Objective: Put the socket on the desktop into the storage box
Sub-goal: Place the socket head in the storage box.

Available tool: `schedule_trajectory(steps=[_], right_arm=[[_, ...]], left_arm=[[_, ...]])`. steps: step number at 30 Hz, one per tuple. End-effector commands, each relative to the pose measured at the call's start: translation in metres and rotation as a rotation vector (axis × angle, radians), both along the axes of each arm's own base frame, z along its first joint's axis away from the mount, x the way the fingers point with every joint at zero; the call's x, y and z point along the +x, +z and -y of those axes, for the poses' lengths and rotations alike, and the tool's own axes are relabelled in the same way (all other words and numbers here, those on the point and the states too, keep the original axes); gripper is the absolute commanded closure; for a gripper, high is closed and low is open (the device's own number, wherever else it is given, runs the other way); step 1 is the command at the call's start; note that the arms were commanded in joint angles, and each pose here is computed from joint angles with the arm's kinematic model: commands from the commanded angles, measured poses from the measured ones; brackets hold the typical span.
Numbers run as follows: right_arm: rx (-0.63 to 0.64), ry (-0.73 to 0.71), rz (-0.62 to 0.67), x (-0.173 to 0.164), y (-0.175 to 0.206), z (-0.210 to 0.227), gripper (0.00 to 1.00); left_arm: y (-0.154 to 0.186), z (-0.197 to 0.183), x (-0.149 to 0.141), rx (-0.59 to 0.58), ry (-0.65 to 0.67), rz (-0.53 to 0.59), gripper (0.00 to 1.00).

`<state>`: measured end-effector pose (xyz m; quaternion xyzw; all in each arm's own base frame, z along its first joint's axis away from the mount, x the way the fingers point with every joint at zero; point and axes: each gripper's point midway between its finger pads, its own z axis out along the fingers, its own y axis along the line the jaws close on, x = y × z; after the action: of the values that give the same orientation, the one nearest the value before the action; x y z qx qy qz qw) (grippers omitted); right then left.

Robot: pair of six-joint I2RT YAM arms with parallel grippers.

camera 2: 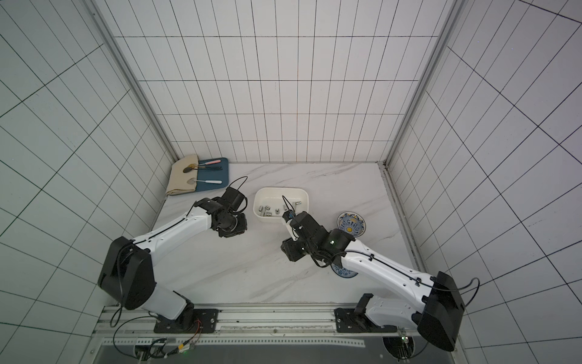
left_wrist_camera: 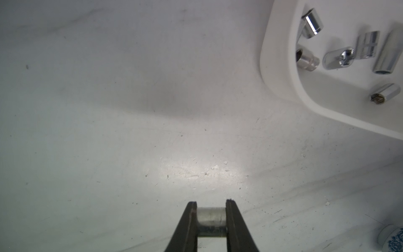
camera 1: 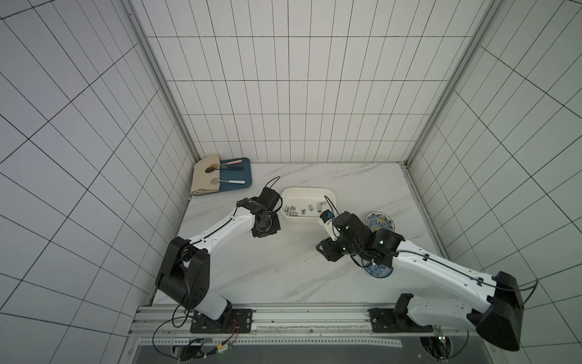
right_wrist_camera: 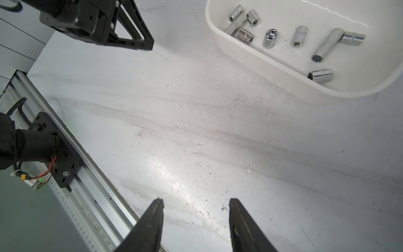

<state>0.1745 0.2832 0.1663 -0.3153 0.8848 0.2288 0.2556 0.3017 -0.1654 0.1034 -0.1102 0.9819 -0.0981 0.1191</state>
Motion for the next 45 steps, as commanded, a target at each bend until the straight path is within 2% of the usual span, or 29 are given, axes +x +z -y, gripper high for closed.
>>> schedule_trajectory(steps=[1, 21, 31, 45], right_arm=[[0.011, -0.038, 0.014, 0.009, 0.013, 0.007, 0.48], [0.03, -0.233, -0.001, 0.056, 0.023, 0.045, 0.48], [0.026, -0.273, -0.013, 0.064, 0.019, 0.054, 0.48], [0.018, -0.294, -0.031, 0.068, 0.011, 0.058, 0.48]], left_arm=[[0.011, 0.016, 0.013, -0.021, -0.036, 0.017, 0.78], [0.027, 0.096, 0.109, -0.096, -0.099, 0.062, 0.78], [0.006, 0.121, 0.149, -0.1, -0.122, 0.056, 0.78], [-0.031, 0.134, 0.173, -0.107, -0.15, 0.037, 0.77]])
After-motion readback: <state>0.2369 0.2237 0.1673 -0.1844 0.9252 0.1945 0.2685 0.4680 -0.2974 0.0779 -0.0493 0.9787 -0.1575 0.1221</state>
